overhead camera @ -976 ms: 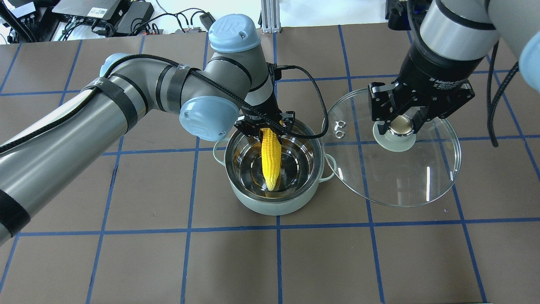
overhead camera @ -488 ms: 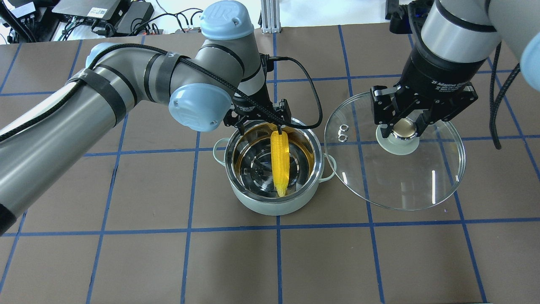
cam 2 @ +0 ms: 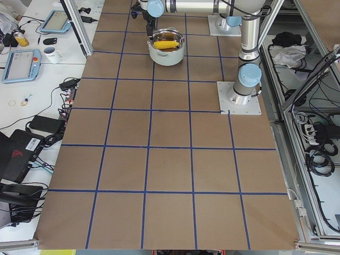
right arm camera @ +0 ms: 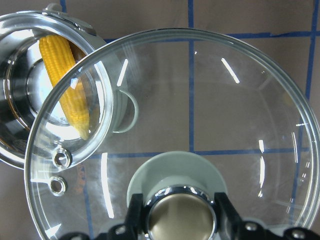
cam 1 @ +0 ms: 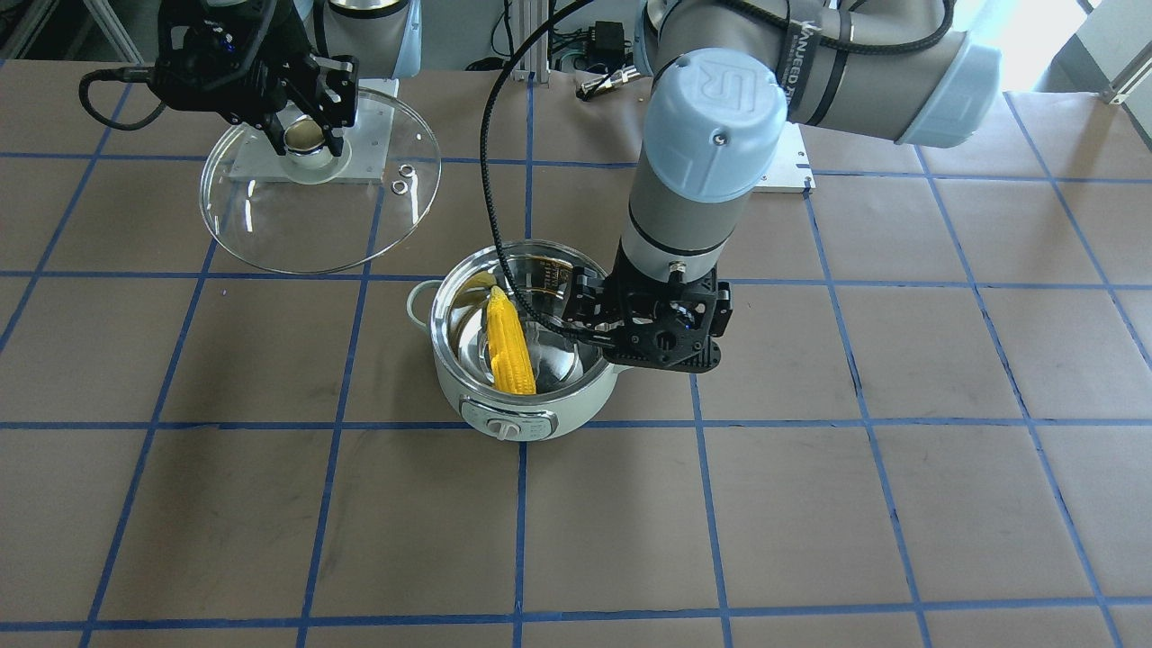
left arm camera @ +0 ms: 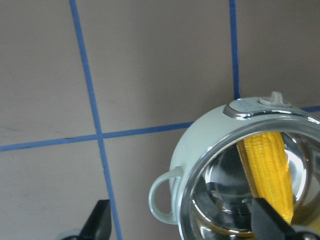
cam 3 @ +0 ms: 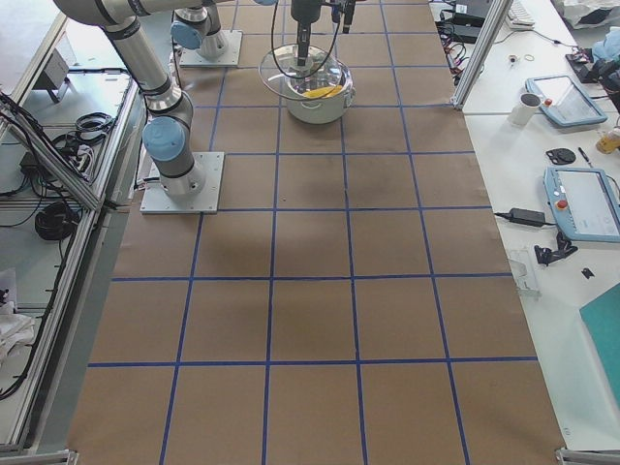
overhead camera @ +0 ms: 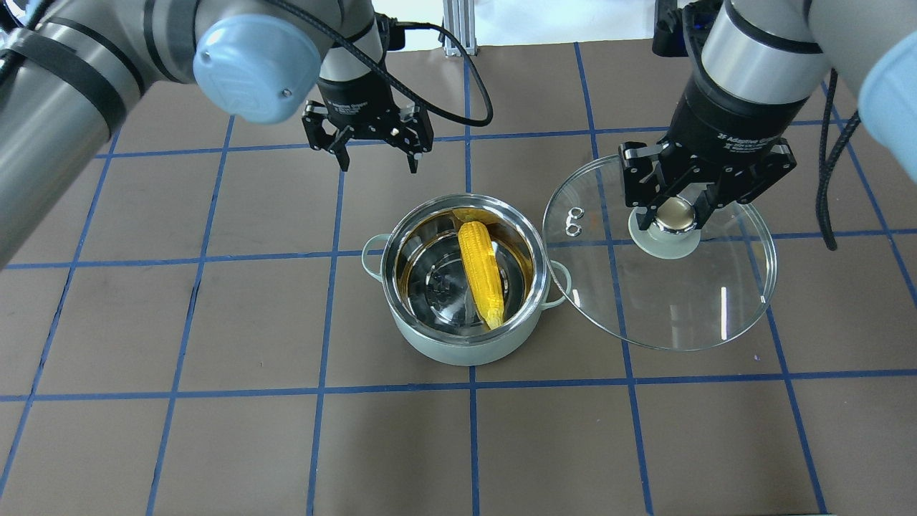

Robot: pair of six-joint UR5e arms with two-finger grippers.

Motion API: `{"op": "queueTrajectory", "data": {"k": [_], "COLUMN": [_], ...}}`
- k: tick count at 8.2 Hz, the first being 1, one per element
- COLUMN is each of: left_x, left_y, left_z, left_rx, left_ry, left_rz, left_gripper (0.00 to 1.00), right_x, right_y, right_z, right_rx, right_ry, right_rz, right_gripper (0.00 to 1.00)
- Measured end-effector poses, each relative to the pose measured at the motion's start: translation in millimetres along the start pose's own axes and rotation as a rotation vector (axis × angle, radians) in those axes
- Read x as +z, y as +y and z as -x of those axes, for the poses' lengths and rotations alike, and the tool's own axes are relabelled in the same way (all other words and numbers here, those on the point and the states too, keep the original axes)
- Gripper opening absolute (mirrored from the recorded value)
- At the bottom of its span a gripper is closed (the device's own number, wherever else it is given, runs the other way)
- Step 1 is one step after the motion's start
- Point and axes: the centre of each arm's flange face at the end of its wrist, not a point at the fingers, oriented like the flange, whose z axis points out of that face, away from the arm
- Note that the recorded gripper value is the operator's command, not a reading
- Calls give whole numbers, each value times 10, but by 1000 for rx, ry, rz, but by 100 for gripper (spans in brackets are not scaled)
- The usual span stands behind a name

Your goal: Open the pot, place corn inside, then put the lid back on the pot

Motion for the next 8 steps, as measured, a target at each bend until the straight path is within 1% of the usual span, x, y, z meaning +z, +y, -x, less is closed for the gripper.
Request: {"op": "queueTrajectory", "data": {"k": [1, 2, 4, 5, 6, 8], "left_x": [-174, -367, -812, -946, -993, -1002], "left_y": [-55, -26, 196, 297, 362, 440], "left_z": [284, 624, 1176, 1299, 1354, 1371], "left_rx": [3, -23, -87, -99, -104, -104], "left_ry": [-28, -63, -93, -98, -102, -103], "left_rz": [-11, -13, -46, -62, -66, -63], "left_gripper": [100, 100, 100, 100, 100, 100], "right_x": [97, 225, 506, 685, 876, 1144], "right_y": [-135, -282, -578, -676, -734, -762], "right_z": [158, 464, 1222, 1519, 1751, 1946], "right_rx": [12, 9, 31, 52, 66, 106], "right_ry": [-5, -8, -16, -17, -14, -2], "right_rz": [-12, -22, -46, -49, -44, -23], "right_gripper": [27, 27, 27, 27, 27, 26]}}
